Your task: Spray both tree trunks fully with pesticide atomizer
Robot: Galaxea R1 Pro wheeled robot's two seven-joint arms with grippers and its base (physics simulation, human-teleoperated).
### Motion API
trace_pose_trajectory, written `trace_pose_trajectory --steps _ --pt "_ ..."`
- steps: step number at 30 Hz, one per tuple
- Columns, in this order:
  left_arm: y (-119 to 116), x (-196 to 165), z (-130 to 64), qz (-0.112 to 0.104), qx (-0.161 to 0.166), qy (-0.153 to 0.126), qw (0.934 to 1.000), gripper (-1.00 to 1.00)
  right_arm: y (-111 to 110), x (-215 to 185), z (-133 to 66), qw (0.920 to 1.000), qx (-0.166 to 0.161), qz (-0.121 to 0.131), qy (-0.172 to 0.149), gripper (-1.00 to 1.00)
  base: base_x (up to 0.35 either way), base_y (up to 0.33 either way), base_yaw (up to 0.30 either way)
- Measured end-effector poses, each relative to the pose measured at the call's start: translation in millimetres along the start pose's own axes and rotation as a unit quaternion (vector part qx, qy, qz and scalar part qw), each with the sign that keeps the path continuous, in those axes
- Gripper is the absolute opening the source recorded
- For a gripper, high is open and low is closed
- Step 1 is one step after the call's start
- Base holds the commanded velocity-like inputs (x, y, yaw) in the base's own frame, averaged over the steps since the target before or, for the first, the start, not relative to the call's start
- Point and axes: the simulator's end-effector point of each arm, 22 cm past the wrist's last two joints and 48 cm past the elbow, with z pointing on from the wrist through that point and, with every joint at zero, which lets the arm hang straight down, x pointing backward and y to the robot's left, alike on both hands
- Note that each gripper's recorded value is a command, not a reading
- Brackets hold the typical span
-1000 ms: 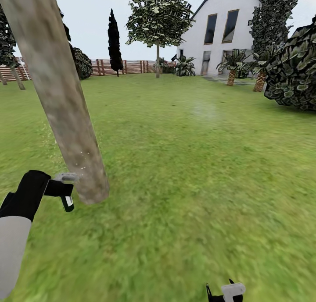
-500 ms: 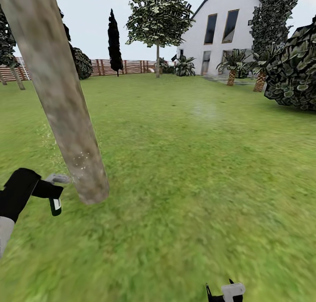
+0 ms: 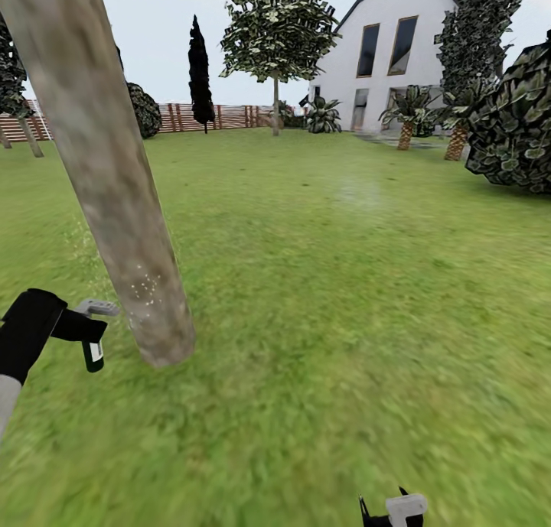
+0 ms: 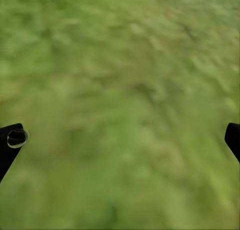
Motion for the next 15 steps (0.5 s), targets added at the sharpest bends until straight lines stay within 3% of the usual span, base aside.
trace_pose_trajectory --steps 7,11,15 --pt "1.2 2.5 1.1 0.0 -0.001 0.002 1.0 -1.0 0.0 0.0 0.0 1.0 0.0 0.0 0.0 1.0 0.007 0.004 0.189" --pt "-0.5 1.8 1.5 0.001 -0.001 0.002 1.0 -1.0 0.0 0.0 0.0 1.0 0.0 0.0 0.0 1.0 0.0 0.0 0.016" --pt "-4.4 28.3 15.4 0.0 0.004 0.025 0.9997 -1.0 0.0 0.1 0.0 1.0 0.0 0.0 0.0 1.0 0.0 0.0 0.0"
